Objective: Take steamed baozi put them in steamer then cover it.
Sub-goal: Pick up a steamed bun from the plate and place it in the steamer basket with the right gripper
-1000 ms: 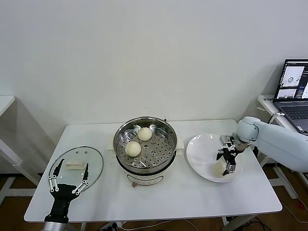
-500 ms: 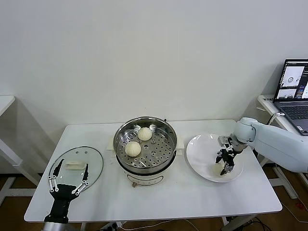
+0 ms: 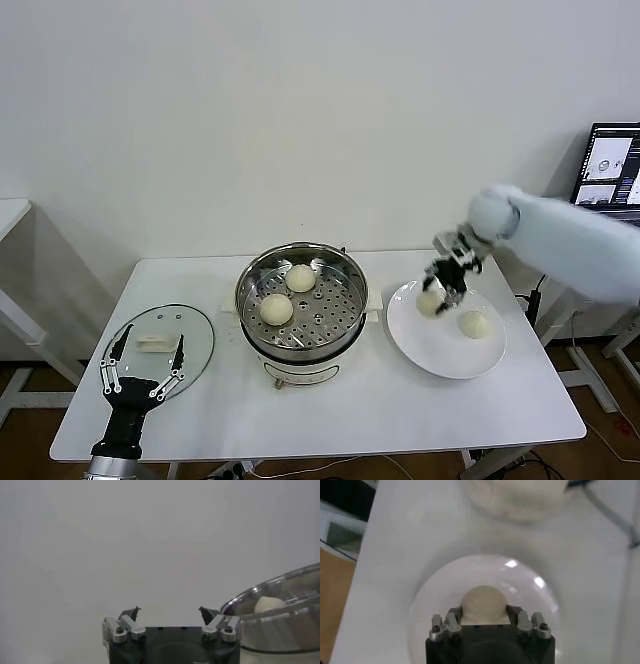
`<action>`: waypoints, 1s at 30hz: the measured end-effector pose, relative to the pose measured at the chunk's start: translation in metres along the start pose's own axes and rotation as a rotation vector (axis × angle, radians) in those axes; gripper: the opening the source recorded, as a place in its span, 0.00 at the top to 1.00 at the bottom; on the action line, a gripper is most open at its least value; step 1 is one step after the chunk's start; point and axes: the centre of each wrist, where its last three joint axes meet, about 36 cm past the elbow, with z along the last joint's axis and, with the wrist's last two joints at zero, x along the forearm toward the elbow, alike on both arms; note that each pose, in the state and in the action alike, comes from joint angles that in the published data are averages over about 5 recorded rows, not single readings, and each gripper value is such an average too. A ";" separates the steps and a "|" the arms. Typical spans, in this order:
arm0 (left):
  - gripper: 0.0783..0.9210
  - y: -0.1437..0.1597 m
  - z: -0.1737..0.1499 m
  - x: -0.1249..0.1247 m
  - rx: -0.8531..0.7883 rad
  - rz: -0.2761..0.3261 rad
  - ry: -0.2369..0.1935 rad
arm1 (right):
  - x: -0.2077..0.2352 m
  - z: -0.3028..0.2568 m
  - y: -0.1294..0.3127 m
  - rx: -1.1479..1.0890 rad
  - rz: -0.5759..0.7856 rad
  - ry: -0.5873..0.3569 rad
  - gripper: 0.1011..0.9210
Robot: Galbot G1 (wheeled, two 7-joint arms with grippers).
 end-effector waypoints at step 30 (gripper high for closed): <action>0.12 0.001 -0.004 0.002 0.000 -0.002 -0.012 | -0.023 -0.258 -0.057 1.211 -0.106 0.001 0.35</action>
